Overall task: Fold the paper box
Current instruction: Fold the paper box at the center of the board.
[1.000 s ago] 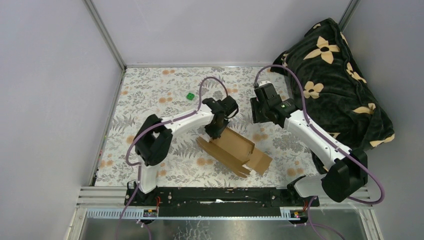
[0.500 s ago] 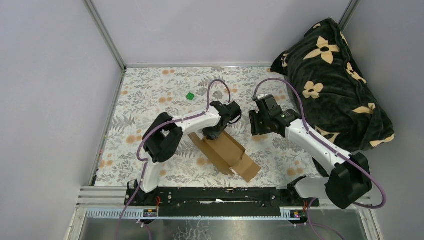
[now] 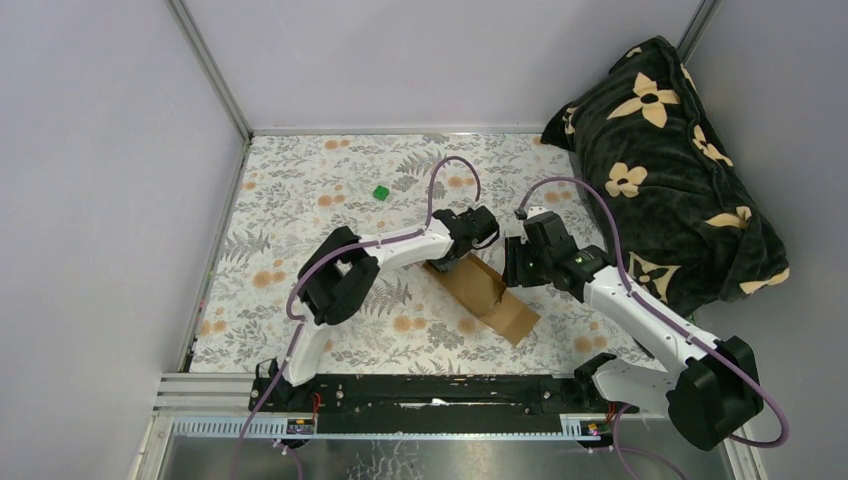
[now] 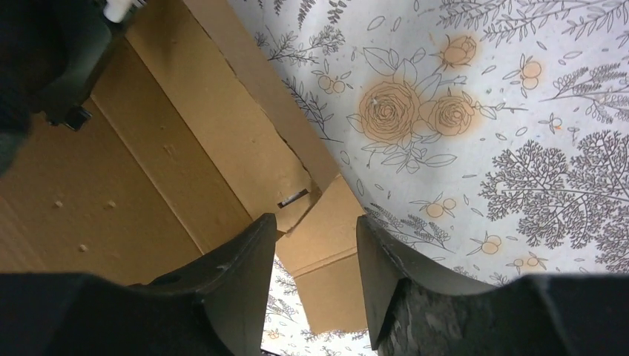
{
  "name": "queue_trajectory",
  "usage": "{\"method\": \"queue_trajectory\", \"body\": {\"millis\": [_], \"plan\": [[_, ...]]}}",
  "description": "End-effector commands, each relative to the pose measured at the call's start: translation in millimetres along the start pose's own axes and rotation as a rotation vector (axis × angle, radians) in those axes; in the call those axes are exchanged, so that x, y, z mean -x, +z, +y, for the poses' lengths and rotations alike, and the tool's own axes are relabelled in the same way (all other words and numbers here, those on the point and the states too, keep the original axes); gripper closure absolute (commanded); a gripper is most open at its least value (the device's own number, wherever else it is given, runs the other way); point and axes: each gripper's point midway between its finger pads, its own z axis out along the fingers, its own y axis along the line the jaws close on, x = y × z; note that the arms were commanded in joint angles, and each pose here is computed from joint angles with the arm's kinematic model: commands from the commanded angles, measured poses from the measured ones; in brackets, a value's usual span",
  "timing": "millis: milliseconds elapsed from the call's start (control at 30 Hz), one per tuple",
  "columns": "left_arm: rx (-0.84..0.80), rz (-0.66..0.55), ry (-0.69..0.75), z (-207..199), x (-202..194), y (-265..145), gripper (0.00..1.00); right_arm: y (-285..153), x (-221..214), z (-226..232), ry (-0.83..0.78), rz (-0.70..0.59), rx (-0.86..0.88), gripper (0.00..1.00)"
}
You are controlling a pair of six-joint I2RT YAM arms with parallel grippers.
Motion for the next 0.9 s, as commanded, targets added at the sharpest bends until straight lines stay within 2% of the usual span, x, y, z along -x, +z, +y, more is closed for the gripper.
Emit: {"method": "queue_trajectory", "body": {"millis": [0,167,433,867], "plan": [[0.031,0.006,-0.076,12.8,-3.5,2.8,0.71,-4.2,18.1,-0.9,0.072,-0.100,-0.012,0.48],[0.031,0.058,-0.123,24.8,-27.7,7.9,0.72,-12.6,34.1,-14.4,0.168,-0.172,-0.043,0.47],[-0.038,0.124,-0.211,33.4,-46.9,14.5,0.72,-13.8,37.7,-50.6,0.302,-0.164,-0.114,0.49],[-0.141,0.233,-0.258,11.9,-62.3,30.2,0.71,5.9,-30.0,-46.3,0.475,-0.009,-0.069,0.54]]}}
